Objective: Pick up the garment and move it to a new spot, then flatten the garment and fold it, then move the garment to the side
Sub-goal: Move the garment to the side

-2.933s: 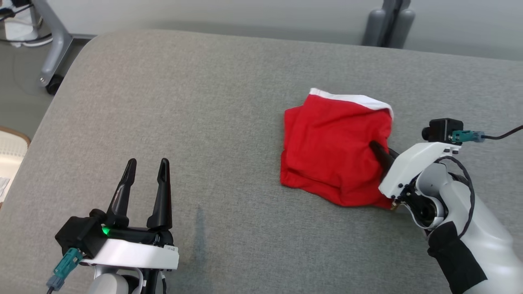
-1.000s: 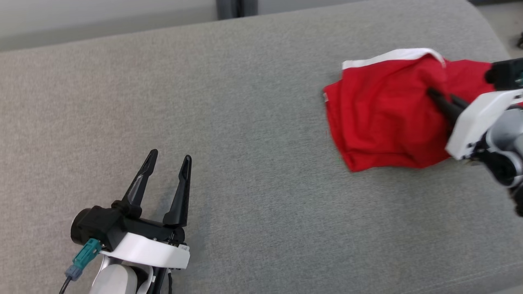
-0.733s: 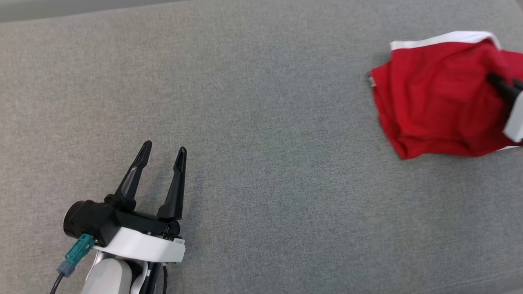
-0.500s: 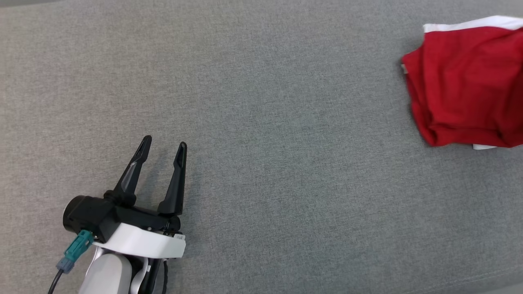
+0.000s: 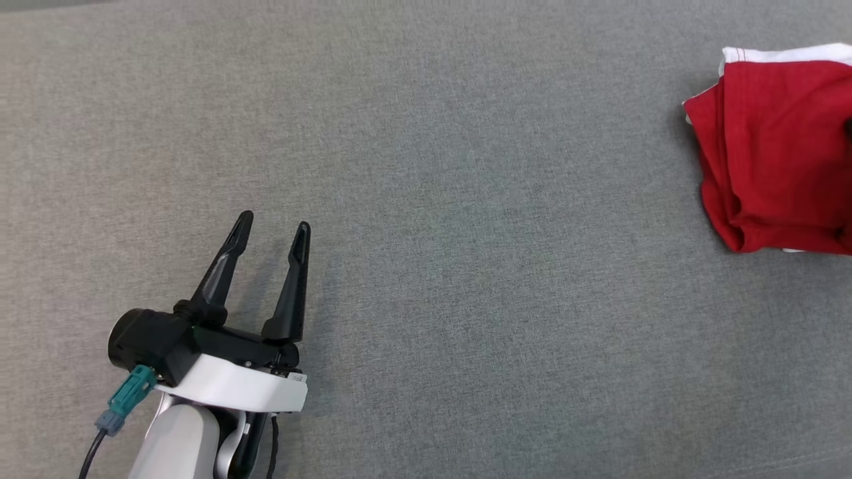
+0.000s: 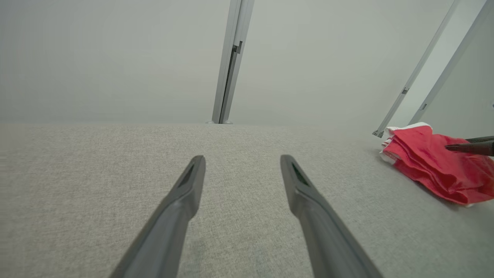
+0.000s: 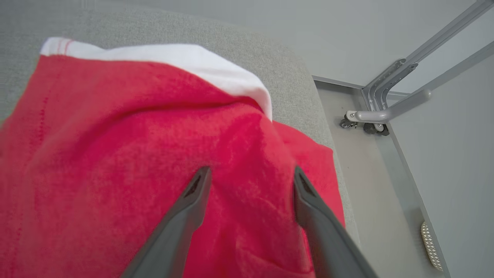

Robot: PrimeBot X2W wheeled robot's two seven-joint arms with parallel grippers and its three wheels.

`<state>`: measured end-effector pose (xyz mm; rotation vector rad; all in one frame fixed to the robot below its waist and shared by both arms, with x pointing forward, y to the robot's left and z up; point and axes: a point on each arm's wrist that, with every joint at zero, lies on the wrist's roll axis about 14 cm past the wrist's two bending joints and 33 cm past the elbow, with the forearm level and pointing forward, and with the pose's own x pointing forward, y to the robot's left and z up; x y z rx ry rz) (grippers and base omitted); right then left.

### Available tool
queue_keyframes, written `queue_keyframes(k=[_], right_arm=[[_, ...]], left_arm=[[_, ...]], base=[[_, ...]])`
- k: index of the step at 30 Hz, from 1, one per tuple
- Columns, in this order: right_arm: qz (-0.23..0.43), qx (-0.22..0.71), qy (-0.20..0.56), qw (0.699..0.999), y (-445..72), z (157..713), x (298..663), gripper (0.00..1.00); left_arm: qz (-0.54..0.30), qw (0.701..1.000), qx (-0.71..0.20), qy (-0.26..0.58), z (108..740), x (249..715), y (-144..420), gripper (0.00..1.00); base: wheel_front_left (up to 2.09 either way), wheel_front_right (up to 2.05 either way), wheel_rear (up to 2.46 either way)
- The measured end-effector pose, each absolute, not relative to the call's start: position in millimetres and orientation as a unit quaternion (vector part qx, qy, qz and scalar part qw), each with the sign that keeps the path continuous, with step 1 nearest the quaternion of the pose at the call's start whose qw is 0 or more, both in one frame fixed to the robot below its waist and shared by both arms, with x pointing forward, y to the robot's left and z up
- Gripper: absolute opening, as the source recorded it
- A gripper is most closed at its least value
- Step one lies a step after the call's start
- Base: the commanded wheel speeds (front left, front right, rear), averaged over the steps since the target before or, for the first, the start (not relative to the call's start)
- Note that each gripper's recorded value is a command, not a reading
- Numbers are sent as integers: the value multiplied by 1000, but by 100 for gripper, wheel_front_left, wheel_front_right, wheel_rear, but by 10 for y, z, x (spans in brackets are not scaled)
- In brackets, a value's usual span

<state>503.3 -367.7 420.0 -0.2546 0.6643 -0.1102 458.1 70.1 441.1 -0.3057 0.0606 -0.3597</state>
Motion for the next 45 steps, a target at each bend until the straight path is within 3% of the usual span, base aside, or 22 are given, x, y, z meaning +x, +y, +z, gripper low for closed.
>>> queue_keyframes(k=[7, 13, 23, 32, 37, 45], right_arm=[[-51, -148, 224, 962, -3631, 4699, 5191, 100], [-16, -138, 110, 984, -3292, 5233, 5305, 100], [59, -68, -2, 996, -2602, 5533, 4971, 100], [124, 76, -29, 989, -1754, 5316, 4356, 100], [127, 121, -25, 984, -1533, 5171, 4061, 100], [96, 124, -25, 987, -1568, 5072, 3916, 100]], left_arm=[[-148, 979, -141, -1, 4666, 4528, 934, 100], [-126, 983, -134, -27, 4887, 4411, 1116, 100], [-78, 986, -132, -57, 5139, 4166, 1451, 100], [-50, 988, -133, -57, 5168, 3941, 1592, 100], [-23, 990, -135, -36, 5031, 3833, 1685, 100], [12, 993, -118, -21, 4933, 3749, 1814, 100]], base=[[0, 0, 0], [0, 0, 0], [0, 0, 0], [0, 0, 0], [0, 0, 0], [0, 0, 0]])
